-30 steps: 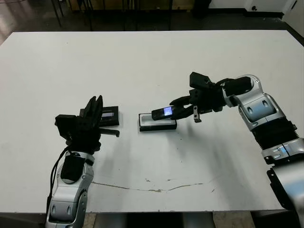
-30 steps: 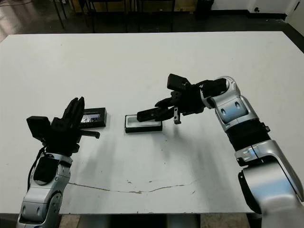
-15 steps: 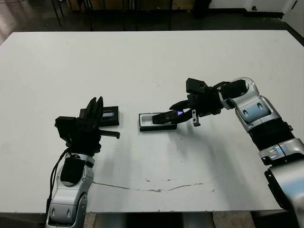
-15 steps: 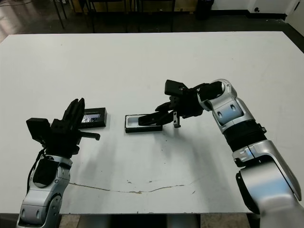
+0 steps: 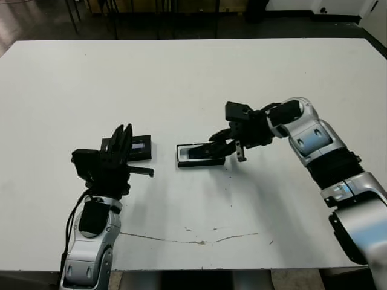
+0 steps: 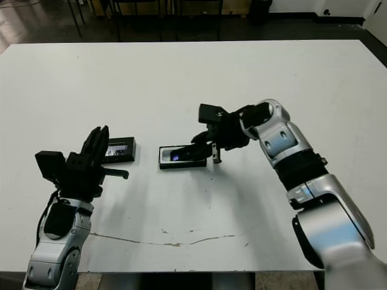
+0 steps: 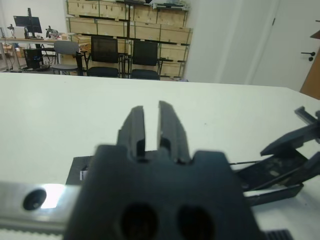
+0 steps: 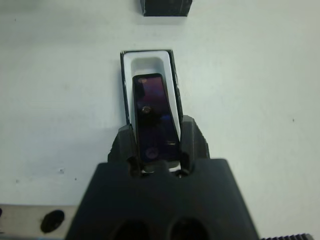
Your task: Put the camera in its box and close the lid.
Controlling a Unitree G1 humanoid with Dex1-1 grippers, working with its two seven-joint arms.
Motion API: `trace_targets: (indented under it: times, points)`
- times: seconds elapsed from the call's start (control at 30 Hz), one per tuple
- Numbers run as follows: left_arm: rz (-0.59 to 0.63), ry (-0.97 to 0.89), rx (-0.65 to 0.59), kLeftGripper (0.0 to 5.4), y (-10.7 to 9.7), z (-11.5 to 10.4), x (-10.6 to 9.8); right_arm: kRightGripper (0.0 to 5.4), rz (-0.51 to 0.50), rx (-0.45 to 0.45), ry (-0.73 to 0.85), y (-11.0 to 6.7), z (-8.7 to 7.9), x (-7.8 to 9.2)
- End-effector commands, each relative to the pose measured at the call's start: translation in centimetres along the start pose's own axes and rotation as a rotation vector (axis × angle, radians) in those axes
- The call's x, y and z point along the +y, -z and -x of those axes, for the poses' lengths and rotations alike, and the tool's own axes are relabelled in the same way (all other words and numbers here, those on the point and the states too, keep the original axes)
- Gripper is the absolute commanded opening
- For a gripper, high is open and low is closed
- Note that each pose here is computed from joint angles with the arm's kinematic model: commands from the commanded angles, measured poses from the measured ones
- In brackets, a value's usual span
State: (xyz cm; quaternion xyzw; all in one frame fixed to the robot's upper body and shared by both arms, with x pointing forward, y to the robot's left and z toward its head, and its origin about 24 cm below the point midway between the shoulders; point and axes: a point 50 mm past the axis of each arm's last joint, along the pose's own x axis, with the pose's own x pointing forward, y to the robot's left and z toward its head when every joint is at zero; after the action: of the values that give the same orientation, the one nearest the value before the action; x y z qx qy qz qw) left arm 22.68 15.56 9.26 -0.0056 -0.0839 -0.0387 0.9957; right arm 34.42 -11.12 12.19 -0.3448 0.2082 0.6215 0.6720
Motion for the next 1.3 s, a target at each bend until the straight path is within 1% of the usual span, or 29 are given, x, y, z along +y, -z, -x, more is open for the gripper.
trace_targets:
  times: [0.03, 0.3, 0.57, 0.63, 0.7, 0.8, 0.87, 0.93, 1.13, 1.2, 1.3]
  points:
    - [-0.003, -0.011, 0.037, 0.00, 0.7, 0.5, 0.1, 0.12, 0.004, 0.015, -0.045, -0.3, -1.0, 0.2]
    - [0.008, -0.009, 0.039, 0.00, 0.7, 0.6, 0.0, 0.12, 0.002, 0.017, -0.088, -0.8, -2.1, 0.0]
    - [0.002, -0.017, 0.037, 0.00, 0.7, 0.8, 0.0, 0.12, 0.037, 0.065, -0.109, -0.2, -2.9, 0.3]
    - [0.004, -0.018, 0.037, 0.00, 0.8, 0.8, 0.1, 0.12, 0.013, 0.085, -0.145, 0.1, -2.8, 0.4]
    - [0.012, -0.016, 0.038, 0.00, 0.8, 0.8, 0.1, 0.50, 0.066, 0.084, -0.189, 0.2, -2.5, 0.6]
    - [0.004, -0.017, 0.041, 0.00, 0.8, 0.9, 0.2, 1.12, 0.198, 0.084, -0.219, -0.2, -1.8, 0.8]
    - [0.001, -0.017, 0.044, 0.00, 0.8, 0.9, 0.2, 1.58, 0.247, 0.091, -0.223, -0.5, -1.4, 0.8]
    - [-0.001, -0.015, 0.045, 0.00, 0.8, 0.8, 0.2, 2.00, 0.282, 0.073, -0.213, -0.7, -1.1, 0.9]
    - [-0.002, -0.007, 0.044, 0.00, 0.8, 0.8, 0.2, 3.30, 0.243, 0.044, -0.199, -1.1, 0.4, 0.7]
    - [-0.008, -0.005, 0.046, 0.00, 0.8, 0.7, 0.2, 3.73, 0.225, 0.044, -0.170, -1.2, 1.0, 0.6]
    - [-0.013, -0.002, 0.044, 0.00, 0.8, 0.7, 0.2, 4.38, 0.226, 0.012, -0.104, -1.4, 2.1, 0.2]
